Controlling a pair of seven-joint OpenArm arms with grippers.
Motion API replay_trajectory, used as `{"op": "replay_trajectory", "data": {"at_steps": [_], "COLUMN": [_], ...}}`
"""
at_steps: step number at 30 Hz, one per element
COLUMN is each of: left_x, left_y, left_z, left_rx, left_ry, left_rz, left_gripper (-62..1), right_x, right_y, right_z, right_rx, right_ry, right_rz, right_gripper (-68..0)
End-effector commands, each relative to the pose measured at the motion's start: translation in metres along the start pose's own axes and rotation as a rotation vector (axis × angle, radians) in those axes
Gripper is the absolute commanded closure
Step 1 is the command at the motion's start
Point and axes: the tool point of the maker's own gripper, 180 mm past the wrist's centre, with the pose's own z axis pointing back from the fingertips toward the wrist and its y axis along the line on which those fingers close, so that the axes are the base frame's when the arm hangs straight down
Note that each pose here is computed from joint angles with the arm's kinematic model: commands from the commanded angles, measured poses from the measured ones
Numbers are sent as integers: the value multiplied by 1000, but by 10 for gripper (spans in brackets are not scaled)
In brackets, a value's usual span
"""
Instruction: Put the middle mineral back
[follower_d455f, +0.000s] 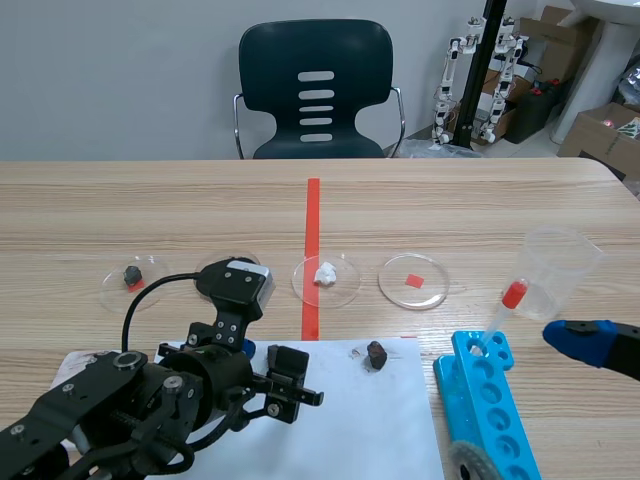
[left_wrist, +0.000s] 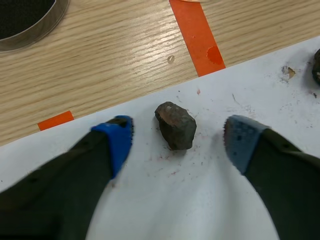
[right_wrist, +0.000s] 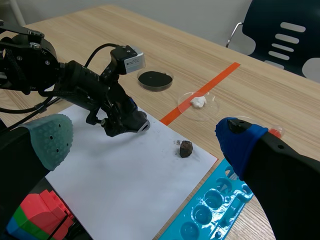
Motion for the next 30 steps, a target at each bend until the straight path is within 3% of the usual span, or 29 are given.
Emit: {"op": "replay_trajectory", "data": {"at_steps": [1, 5, 13, 30], "left_x": [13, 18, 27, 27], "left_y": [-3, -5, -14, -14], "left_z": [0, 2, 14, 14], "left_rx": [-7, -9, -23, -21], "left_ry": [-42, -88, -151, -152], "left_rz": [10, 14, 8, -2], "left_gripper": [-487, -623, -623, -623], "right_x": [11, 11, 11, 11], "right_y": [-1, -1, -1, -1], "right_z": [-4, -4, -4, -4], "right_rx": [1, 1, 1, 0], "right_ry": [-43, -43, -43, -43], "right_rz": [5, 5, 5, 5], "right_gripper": [-591, -591, -591, -591]}}
